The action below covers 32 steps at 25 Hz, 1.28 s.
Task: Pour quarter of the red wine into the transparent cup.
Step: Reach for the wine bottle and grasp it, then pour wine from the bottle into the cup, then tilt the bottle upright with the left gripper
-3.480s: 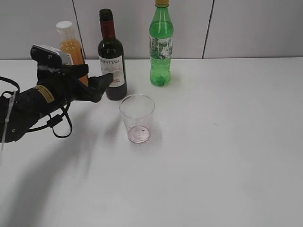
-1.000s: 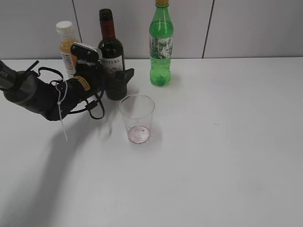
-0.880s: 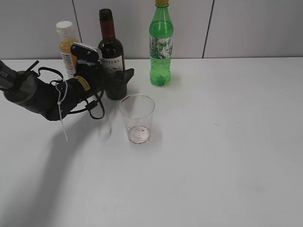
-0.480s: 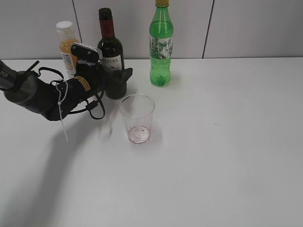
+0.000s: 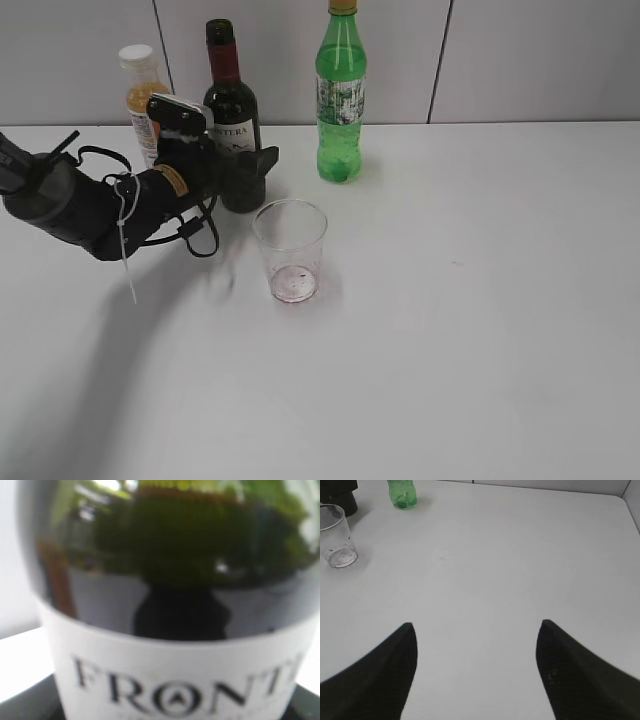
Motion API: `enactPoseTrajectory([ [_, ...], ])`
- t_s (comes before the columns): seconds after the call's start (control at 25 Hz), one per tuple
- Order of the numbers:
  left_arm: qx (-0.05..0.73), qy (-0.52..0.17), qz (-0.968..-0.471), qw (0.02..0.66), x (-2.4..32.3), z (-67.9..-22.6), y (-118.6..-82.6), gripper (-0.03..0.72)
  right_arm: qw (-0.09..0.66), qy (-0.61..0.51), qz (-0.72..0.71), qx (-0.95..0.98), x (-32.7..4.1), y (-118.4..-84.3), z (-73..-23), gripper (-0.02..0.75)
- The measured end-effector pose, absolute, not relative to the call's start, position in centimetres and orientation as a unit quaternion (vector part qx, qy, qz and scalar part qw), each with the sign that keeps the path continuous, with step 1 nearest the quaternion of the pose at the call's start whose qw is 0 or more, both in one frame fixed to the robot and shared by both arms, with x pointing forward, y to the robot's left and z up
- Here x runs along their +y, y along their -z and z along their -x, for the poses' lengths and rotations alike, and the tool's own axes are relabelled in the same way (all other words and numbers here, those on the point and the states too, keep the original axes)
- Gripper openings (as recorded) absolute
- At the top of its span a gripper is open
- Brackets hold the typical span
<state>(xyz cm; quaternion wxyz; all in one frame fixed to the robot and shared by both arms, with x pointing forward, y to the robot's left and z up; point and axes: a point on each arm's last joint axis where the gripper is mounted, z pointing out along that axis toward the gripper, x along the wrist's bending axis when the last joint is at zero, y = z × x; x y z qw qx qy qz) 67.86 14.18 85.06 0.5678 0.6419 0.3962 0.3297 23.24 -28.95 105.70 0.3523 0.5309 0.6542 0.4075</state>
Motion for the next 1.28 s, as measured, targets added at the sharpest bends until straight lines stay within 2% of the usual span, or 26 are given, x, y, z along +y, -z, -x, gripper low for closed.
enactPoseTrajectory([
  [0.4, 0.402, -0.322, -0.651, 0.558, 14.7, -66.1, -85.8, 0.545, 0.352, -0.408, -0.531, 0.654, -28.9, -105.7, -23.2, 0.593],
  [0.6, 0.405, -0.325, -0.65, 0.554, 15.3, -64.7, -87.4, 0.545, 0.352, -0.408, -0.531, 0.654, -28.9, -105.7, -23.2, 0.593],
  [0.92, 0.398, -0.373, -0.639, 0.542, 16.7, -62.4, -91.1, 0.545, 0.352, -0.408, -0.531, 0.654, -28.9, -105.7, -23.2, 0.593],
  [1.28, 0.422, -0.416, -0.644, 0.484, 19.1, -57.9, -92.2, 0.545, 0.352, -0.408, -0.531, 0.654, -28.9, -105.7, -23.2, 0.593],
])
